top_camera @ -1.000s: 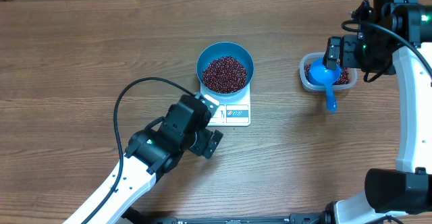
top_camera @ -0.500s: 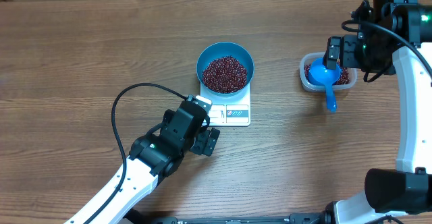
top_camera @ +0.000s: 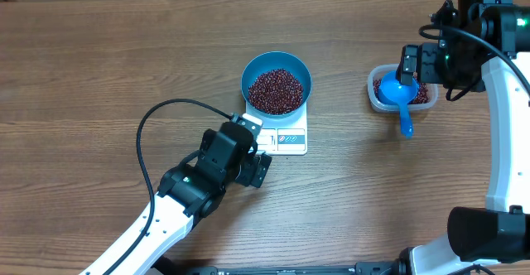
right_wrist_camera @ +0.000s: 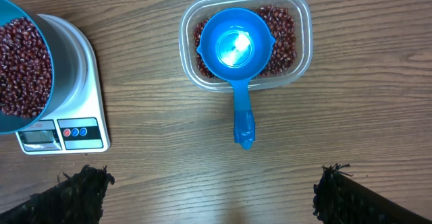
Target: Scoop item into bowl and weigh 150g on scale
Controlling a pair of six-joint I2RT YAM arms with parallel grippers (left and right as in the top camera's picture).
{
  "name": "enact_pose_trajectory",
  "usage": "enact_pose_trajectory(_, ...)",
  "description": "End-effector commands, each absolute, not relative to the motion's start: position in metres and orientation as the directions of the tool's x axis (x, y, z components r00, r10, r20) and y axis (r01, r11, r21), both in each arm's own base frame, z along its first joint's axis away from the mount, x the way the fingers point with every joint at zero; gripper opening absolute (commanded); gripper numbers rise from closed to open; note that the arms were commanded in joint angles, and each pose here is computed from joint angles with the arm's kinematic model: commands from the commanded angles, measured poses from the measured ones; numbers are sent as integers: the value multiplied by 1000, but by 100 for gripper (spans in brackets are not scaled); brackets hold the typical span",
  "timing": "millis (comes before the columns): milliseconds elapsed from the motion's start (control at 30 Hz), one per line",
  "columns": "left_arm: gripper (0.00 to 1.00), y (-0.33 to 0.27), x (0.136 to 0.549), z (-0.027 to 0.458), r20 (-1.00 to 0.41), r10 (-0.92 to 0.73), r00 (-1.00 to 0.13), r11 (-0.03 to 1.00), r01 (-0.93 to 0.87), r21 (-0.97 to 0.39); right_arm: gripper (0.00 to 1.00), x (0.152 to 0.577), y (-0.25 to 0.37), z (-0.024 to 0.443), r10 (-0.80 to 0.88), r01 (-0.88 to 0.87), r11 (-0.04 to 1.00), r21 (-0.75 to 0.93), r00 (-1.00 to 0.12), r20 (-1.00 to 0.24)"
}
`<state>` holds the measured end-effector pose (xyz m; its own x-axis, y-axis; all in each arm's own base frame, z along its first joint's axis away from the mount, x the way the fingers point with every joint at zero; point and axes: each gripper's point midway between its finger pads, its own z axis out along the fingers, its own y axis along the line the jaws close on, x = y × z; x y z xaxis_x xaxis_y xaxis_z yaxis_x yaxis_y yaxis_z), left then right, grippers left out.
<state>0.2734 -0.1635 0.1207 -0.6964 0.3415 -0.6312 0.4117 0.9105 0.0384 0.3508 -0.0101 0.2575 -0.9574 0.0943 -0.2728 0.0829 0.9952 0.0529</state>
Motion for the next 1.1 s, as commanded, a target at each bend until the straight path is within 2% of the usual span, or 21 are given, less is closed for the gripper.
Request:
enact_pose_trajectory(0,100,-158,285,133,-680,359,-639,910,402,104,100,352,-8,265,84,70,996,58,-951,-297)
enact_pose_trajectory(500,100,-165,320,176,-816,350,-460,913,363,187,100,352,-8,265,84,70,996,58,-951,-296)
enact_pose_trajectory(1067,99,-184,314,183,-837,330,-436,884,454,112,100,352,-8,265,84,70,996,58,-951,-297)
